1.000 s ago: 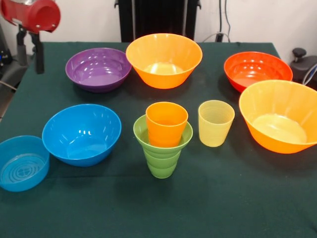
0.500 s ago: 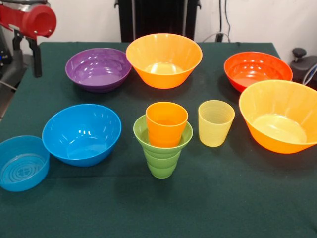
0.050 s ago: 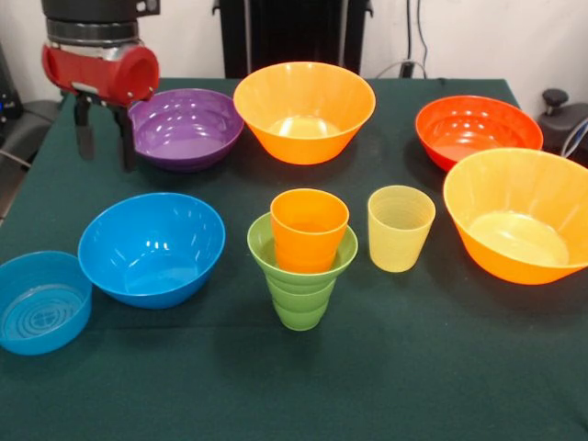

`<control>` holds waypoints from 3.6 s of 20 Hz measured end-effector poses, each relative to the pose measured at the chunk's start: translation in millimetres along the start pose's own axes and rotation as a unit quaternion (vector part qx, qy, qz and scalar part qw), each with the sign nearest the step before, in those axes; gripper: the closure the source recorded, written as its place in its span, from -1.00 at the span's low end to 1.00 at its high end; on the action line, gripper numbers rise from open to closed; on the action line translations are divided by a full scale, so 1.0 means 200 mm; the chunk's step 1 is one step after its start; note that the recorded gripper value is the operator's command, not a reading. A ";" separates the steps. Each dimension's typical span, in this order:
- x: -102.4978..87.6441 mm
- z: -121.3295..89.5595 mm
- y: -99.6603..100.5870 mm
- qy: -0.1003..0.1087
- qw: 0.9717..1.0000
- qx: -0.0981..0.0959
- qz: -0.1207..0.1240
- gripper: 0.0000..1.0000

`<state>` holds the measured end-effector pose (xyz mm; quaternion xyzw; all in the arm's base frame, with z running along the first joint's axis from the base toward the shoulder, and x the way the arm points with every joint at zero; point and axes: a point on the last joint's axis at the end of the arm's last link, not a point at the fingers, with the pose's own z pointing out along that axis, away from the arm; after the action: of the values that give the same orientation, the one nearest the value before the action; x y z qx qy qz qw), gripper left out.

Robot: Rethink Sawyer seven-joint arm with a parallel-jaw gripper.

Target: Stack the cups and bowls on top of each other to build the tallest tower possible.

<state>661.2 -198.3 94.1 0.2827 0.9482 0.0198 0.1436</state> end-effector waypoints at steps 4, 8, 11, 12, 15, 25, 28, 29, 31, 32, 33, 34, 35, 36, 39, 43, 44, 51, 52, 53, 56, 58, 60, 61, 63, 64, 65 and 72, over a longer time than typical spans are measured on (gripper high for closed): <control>0.06 0.07 0.04 0.011 1.000 -0.007 -0.015 -1.00; 0.11 0.13 0.07 0.021 0.999 -0.017 -0.026 -1.00; 0.13 0.17 0.07 0.027 0.999 -0.024 -0.029 -1.00; 0.14 0.19 0.07 0.029 0.999 -0.026 -0.029 -1.00; 0.15 0.22 0.04 0.032 0.999 -0.033 -0.025 -1.00; 0.08 0.23 -0.14 0.030 0.998 -0.048 0.004 -1.00; 0.04 0.20 -0.20 0.031 0.998 -0.050 0.015 -1.00; 0.03 0.20 -0.21 0.031 0.998 -0.051 0.016 -1.00; 0.01 0.19 -0.23 0.034 0.998 -0.051 0.020 -1.00; 0.01 0.18 -0.24 0.036 0.998 -0.050 0.022 -1.00; -0.01 0.18 -0.26 0.038 0.998 -0.050 0.024 -1.00; -0.01 0.18 -0.26 0.037 0.998 -0.049 0.023 -1.00; -0.02 0.18 -0.27 0.036 0.998 -0.049 0.022 -1.00; -0.03 0.18 -0.28 0.033 0.998 -0.046 0.017 -1.00; -0.04 0.20 -0.30 0.027 0.999 -0.042 0.009 -1.00; -0.07 0.26 -0.33 0.016 0.999 -0.034 -0.004 -1.00; -0.07 0.27 -0.34 0.016 0.999 -0.033 -0.005 -1.00; -0.13 0.39 -0.40 0.006 1.000 -0.026 -0.005 -1.00; -0.14 0.41 -0.40 0.006 1.000 -0.026 -0.004 -1.00; -0.14 0.42 -0.41 0.006 1.000 -0.025 -0.003 -1.00; -0.17 0.46 -0.44 0.005 1.000 -0.024 0.004 -1.00; -0.18 0.48 -0.46 0.004 1.000 -0.025 0.008 -1.00; -0.19 0.49 -0.49 0.004 1.000 -0.026 0.014 -1.00; -0.19 0.50 -0.51 0.003 1.000 -0.026 0.017 -1.00; -0.20 0.50 -0.53 0.003 0.999 -0.026 0.021 -1.00; -0.20 0.51 -0.54 0.003 0.999 -0.026 0.023 -1.00; -0.21 0.52 -0.56 0.002 0.999 -0.026 0.027 -1.00; -0.24 0.57 -0.60 -0.002 0.999 -0.031 0.033 -1.00</control>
<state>667.3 -329.8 -16.9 0.3098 0.9368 0.0529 0.1536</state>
